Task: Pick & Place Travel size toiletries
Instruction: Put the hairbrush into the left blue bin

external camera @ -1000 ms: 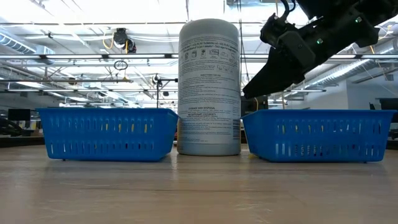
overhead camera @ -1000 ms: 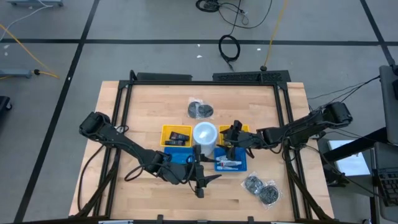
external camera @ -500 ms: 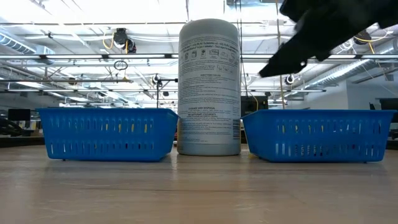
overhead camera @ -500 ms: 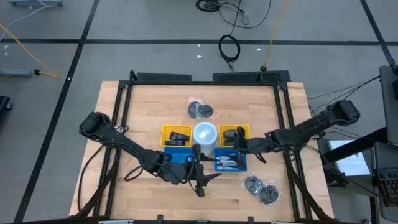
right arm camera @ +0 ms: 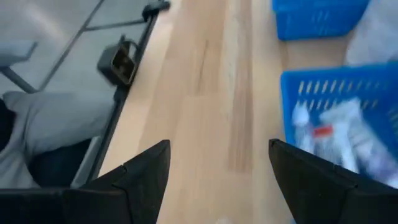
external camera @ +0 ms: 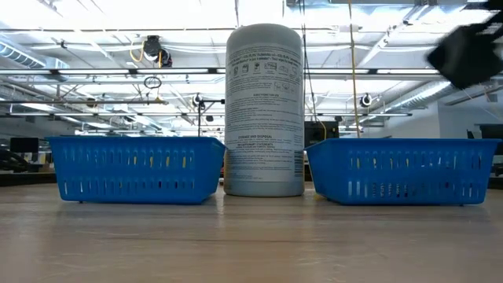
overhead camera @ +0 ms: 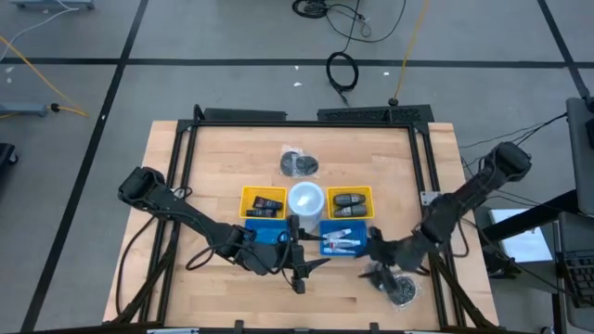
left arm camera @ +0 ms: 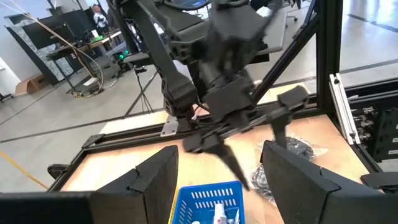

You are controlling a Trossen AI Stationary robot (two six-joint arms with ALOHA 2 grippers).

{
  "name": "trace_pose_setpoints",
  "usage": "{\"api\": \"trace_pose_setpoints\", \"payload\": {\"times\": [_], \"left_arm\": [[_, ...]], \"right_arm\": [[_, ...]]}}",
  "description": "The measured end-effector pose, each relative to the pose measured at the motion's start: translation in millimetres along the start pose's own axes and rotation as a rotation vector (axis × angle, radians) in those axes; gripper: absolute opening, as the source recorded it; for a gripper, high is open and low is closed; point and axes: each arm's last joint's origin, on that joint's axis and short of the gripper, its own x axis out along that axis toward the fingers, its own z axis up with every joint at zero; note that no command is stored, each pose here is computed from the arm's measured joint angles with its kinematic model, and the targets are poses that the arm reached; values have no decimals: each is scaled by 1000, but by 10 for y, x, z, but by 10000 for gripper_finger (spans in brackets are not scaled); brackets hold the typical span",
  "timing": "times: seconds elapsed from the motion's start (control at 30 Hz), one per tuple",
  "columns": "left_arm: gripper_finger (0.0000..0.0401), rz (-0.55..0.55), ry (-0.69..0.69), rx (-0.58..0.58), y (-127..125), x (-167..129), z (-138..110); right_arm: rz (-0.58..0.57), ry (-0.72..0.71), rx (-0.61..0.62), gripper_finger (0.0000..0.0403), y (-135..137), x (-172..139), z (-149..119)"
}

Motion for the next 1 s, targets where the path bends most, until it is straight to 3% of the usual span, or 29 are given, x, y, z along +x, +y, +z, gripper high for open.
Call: {"api": "trace_pose_setpoints", "payload": {"times": [0.37, 1.0], "left_arm": [[230, 0, -1, -5, 0, 0, 1], [230, -2, 14, 0, -2, 0, -15]], "right_arm": [[-149, 93, 150, 265, 185, -201, -414], [-346, 226, 275, 265, 47, -320, -633]]}}
